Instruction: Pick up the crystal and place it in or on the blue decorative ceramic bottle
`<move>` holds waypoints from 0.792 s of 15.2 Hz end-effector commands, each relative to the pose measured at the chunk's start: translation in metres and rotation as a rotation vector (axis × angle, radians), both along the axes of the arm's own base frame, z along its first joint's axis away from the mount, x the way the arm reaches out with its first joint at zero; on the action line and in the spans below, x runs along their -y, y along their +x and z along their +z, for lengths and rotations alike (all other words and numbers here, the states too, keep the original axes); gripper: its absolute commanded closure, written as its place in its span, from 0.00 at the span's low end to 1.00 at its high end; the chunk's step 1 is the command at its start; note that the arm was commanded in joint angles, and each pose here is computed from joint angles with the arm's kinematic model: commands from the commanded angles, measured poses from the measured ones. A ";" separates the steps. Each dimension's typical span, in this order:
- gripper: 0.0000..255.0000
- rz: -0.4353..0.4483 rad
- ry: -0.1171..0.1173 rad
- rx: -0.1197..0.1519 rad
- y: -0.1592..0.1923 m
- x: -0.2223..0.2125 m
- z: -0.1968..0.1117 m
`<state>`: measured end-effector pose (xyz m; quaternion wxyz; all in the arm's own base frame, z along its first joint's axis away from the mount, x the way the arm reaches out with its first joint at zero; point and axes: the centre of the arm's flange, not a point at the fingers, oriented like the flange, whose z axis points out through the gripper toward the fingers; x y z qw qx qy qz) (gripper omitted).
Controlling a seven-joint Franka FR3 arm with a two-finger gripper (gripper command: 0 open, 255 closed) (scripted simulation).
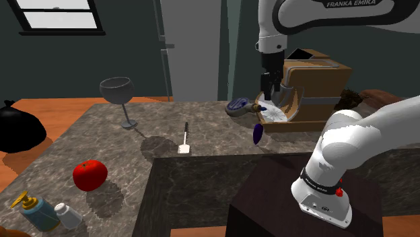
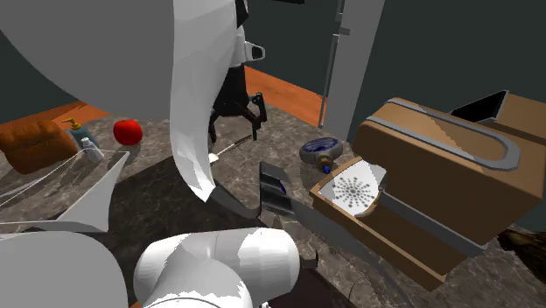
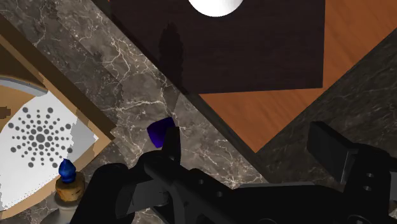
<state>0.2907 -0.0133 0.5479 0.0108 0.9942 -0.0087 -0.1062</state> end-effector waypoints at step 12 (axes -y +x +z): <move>0.00 0.061 0.022 0.159 -0.008 0.067 -0.125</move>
